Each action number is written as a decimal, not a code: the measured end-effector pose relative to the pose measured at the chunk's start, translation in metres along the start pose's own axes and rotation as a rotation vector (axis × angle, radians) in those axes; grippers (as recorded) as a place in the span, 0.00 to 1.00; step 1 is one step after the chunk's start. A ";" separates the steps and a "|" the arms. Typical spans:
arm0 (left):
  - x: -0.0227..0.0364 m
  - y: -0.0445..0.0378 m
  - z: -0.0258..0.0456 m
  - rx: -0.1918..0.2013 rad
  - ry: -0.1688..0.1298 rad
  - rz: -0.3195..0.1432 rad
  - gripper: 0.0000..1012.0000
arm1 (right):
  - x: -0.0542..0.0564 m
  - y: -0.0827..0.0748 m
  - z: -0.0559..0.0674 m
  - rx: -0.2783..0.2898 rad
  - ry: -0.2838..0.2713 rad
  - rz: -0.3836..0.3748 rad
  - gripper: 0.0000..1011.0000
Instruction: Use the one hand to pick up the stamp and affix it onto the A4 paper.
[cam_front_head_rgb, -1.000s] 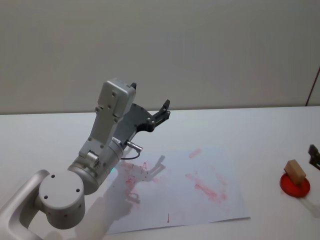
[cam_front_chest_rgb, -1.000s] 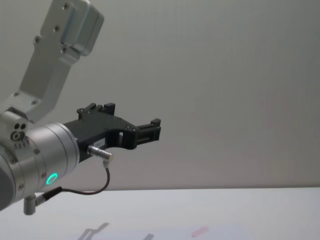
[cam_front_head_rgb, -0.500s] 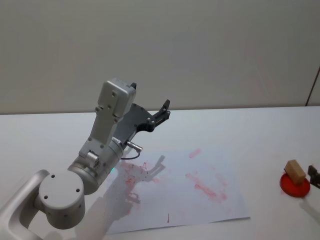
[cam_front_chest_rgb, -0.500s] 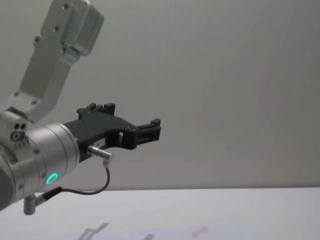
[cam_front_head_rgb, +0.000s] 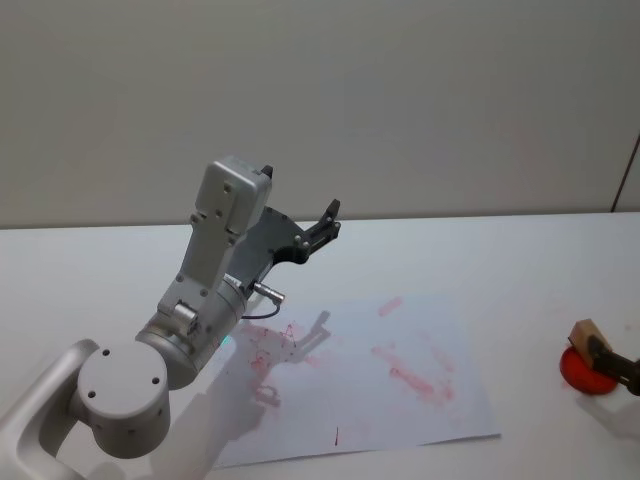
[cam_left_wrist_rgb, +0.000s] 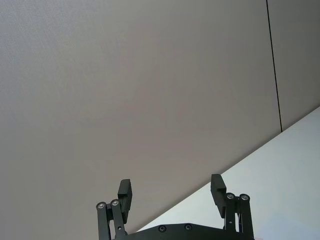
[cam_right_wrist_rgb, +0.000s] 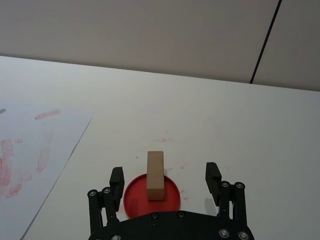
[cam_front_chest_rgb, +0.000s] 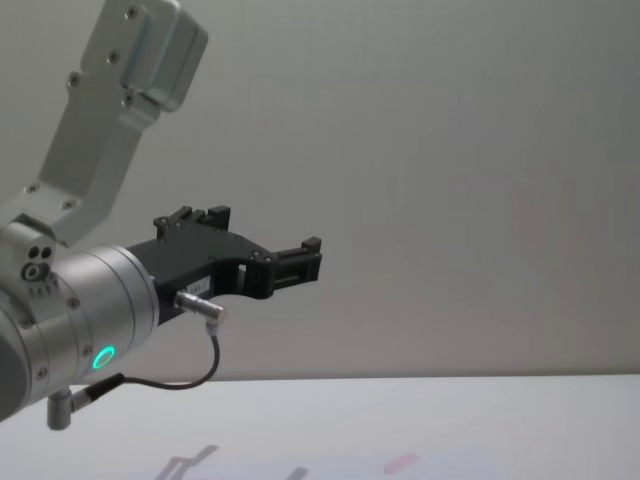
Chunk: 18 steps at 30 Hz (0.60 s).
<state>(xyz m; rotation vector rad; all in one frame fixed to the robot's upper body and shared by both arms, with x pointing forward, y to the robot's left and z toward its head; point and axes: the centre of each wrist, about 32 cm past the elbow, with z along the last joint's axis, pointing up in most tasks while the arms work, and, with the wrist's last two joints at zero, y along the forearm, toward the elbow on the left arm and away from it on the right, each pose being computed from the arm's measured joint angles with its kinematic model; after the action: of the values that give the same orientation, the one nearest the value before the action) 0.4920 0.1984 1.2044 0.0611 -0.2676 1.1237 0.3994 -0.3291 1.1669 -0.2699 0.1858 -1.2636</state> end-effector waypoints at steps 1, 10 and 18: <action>0.0000 0.0000 0.0000 0.000 0.000 0.000 0.99 | -0.001 0.004 0.001 -0.003 -0.002 0.005 0.99; 0.0000 0.0000 0.0000 0.000 0.000 0.000 0.99 | -0.004 0.019 0.003 -0.027 -0.022 0.017 0.99; 0.0000 0.0000 0.0000 0.000 0.000 0.000 0.99 | -0.008 0.032 0.004 -0.060 -0.041 0.015 0.99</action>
<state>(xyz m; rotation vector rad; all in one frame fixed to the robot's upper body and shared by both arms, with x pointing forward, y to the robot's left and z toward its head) 0.4920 0.1984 1.2044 0.0611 -0.2676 1.1237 0.4270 -0.3124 1.1609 -0.3453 0.1904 -1.2382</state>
